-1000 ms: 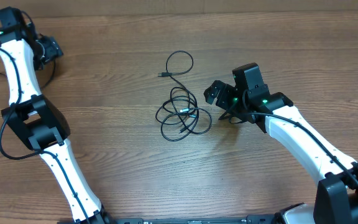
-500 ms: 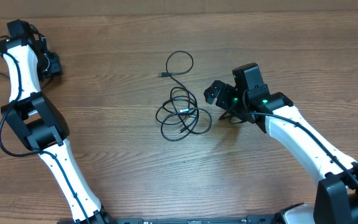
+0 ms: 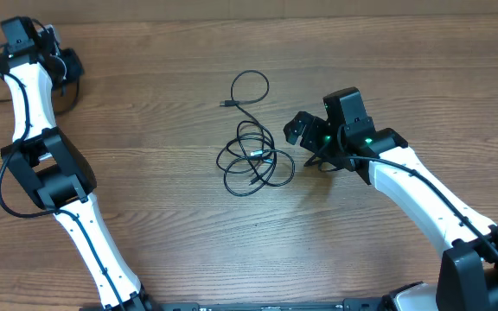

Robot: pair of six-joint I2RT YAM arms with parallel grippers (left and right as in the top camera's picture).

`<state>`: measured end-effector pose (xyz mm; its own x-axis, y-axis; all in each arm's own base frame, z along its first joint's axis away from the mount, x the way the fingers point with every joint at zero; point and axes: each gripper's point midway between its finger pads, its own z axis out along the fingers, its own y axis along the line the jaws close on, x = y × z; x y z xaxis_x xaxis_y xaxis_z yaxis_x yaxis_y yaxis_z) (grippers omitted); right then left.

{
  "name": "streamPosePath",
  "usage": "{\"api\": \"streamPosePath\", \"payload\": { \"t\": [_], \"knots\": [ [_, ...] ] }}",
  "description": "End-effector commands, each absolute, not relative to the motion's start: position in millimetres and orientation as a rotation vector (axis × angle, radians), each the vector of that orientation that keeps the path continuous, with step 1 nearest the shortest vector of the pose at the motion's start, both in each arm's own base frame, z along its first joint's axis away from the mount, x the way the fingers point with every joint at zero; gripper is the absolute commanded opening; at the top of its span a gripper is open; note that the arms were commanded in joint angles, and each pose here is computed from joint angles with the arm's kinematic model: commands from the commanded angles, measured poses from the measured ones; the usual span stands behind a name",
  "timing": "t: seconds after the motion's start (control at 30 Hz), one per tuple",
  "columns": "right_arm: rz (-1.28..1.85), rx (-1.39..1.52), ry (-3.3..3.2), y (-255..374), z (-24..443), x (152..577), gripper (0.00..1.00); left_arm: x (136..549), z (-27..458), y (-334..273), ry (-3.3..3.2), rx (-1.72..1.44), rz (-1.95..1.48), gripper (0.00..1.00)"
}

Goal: Untangle cables

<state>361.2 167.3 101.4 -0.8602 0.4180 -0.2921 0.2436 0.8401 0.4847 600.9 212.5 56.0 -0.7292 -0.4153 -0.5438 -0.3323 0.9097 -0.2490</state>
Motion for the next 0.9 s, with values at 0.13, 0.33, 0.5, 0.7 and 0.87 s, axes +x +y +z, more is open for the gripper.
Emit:
{"api": "streamPosePath", "payload": {
  "t": [0.13,0.33,0.5,0.7,0.87],
  "knots": [
    [0.609,0.484,2.619,166.9,102.3,363.6,1.0,652.2,140.6,198.3,2.074,-0.687,-0.528,0.04],
    [0.609,0.484,2.62,166.9,102.1,363.6,1.0,655.8,146.4,202.9,2.029,-0.753,-0.545,0.61],
    [0.609,0.484,2.62,166.9,102.1,363.6,1.0,640.2,124.2,202.5,2.13,-0.791,-0.501,0.94],
    [0.609,0.484,2.62,166.9,102.1,363.6,1.0,612.2,156.8,197.1,2.146,-0.92,-0.618,1.0],
    [0.623,0.497,2.62,168.2,102.5,363.3,1.0,585.2,258.9,137.8,2.131,-0.506,-0.802,1.0]
  ]
}}
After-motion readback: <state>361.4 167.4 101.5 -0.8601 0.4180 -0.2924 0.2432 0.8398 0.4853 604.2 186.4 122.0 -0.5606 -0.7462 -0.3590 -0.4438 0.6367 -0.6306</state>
